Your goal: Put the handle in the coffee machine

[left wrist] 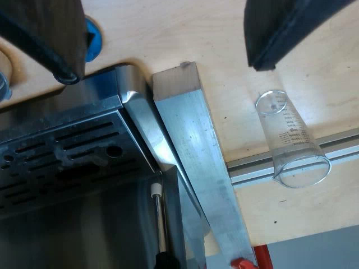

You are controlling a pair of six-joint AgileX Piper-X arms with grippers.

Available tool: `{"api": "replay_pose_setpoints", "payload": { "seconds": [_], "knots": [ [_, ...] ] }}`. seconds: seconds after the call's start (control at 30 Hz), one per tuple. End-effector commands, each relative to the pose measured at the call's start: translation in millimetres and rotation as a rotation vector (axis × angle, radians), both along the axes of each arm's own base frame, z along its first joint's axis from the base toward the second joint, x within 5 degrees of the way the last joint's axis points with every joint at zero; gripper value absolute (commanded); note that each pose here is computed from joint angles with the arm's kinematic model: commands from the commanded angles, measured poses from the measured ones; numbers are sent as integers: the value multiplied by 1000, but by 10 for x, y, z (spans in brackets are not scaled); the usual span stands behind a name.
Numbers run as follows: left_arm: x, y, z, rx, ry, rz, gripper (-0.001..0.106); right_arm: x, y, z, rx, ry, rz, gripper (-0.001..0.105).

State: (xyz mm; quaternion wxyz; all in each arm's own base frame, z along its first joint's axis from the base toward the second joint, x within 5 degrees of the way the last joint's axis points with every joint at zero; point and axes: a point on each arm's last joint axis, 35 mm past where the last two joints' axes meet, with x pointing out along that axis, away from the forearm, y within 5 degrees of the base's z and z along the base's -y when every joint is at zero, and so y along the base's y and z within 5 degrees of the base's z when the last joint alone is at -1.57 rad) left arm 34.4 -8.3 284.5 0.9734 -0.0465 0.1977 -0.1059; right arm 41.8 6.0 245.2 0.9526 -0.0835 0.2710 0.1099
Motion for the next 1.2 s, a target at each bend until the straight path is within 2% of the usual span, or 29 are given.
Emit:
{"api": "replay_pose_setpoints", "payload": {
  "seconds": [0.03, 0.27, 0.43, 0.57, 0.77, 0.9, 1.03, 1.2],
  "knots": [
    [23, 1, 8, -6, 2, 15, 62, 9, 1, 5, -3, -1, 5, 75],
    [17, -2, 8, -9, 7, 6, 62, 9, 1, 5, 16, 3, -8, 75],
    [-25, -12, 90, -53, -4, -26, 62, -13, 1, 29, 16, 9, -8, 75],
    [-91, -12, 233, -62, -48, -63, 62, -95, 1, 182, 18, 22, -4, 75],
    [-223, -3, 475, -82, -124, -149, 62, -56, 13, 449, 29, 88, 26, 75],
    [-162, -47, 583, -100, -88, -249, 62, 5, 34, 629, 60, 142, 72, 75],
    [-96, -104, 626, -110, -45, -353, 62, 99, 53, 733, 63, 197, 105, 72],
    [-6, -214, 610, -110, 29, -512, 62, 263, 122, 806, 98, 311, 206, 72]
  ]
}}
